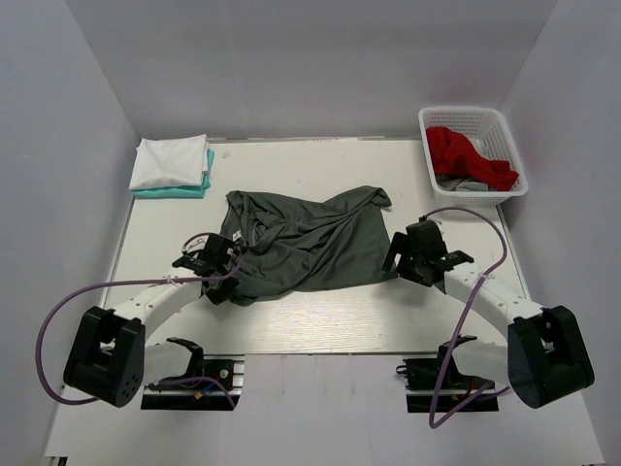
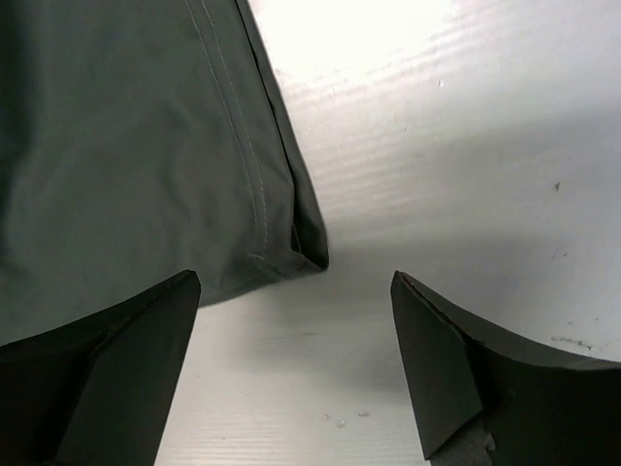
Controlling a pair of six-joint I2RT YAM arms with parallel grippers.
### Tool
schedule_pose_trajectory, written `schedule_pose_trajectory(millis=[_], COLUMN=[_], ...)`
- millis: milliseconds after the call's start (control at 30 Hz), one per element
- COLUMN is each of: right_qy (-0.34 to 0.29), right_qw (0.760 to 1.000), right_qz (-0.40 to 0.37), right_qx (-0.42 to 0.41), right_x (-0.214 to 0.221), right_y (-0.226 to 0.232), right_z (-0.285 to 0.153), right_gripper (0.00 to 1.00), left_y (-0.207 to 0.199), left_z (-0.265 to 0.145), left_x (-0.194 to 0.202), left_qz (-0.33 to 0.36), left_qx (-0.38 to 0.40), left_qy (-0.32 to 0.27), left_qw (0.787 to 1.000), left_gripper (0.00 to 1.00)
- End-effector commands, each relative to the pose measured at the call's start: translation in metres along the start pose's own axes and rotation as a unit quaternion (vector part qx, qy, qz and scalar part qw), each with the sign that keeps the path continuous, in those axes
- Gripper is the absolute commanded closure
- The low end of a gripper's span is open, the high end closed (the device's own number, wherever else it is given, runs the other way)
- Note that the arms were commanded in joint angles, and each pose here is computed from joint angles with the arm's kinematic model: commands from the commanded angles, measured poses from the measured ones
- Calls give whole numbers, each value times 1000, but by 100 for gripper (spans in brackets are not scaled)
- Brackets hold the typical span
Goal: Fold and stack the t-shirts
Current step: Flatten out the tshirt
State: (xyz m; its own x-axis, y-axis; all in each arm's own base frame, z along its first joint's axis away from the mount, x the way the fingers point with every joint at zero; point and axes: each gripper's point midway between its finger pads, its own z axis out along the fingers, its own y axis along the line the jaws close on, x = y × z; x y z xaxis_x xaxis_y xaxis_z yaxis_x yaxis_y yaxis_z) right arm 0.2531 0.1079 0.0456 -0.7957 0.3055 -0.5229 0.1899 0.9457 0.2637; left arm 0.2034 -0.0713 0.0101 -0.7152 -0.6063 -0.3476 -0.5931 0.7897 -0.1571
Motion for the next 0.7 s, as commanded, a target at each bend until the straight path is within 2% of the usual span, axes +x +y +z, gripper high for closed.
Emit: schedule_pose_trajectory(millis=[0,167,300,333,367,400,433,467,633,667], right_qy=[15,35,33,38,41,52,54,63,46,16], right_qw=[1000,999,999,999,999,998,998,997,996,997], right_qz=[0,4,11,12,13,13,17,19,24,21], right_qx=[-25,-18,-12,-12,-13,-20,-23,-39,-70,-79], right_x=[11,22,20,21,21,25,25,28,17,4], right_y=[6,2,4,6,7,10,11,17,28,31], right_z=[0,11,22,24,25,25,26,23,9,-1], right_gripper=[16,21,33,43,47,59,74,100,100,100], left_y=[26,19,12,11,10,12,11,11,4,-1], left_z=[13,2,-8,-9,-11,-12,-14,-14,-22,-26], left_x=[13,5,0,-1,-2,-2,-2,-2,-5,-10], left_qz=[19,10,10,9,8,8,8,8,20,17], left_qx=[-49,-17,16,20,23,23,22,22,40,51], left_qy=[10,-11,-26,-29,-31,-31,-31,-31,-31,-38], left_qw=[999,1000,999,999,999,999,999,999,999,998], left_gripper=[100,100,100,100,100,100,100,100,100,100])
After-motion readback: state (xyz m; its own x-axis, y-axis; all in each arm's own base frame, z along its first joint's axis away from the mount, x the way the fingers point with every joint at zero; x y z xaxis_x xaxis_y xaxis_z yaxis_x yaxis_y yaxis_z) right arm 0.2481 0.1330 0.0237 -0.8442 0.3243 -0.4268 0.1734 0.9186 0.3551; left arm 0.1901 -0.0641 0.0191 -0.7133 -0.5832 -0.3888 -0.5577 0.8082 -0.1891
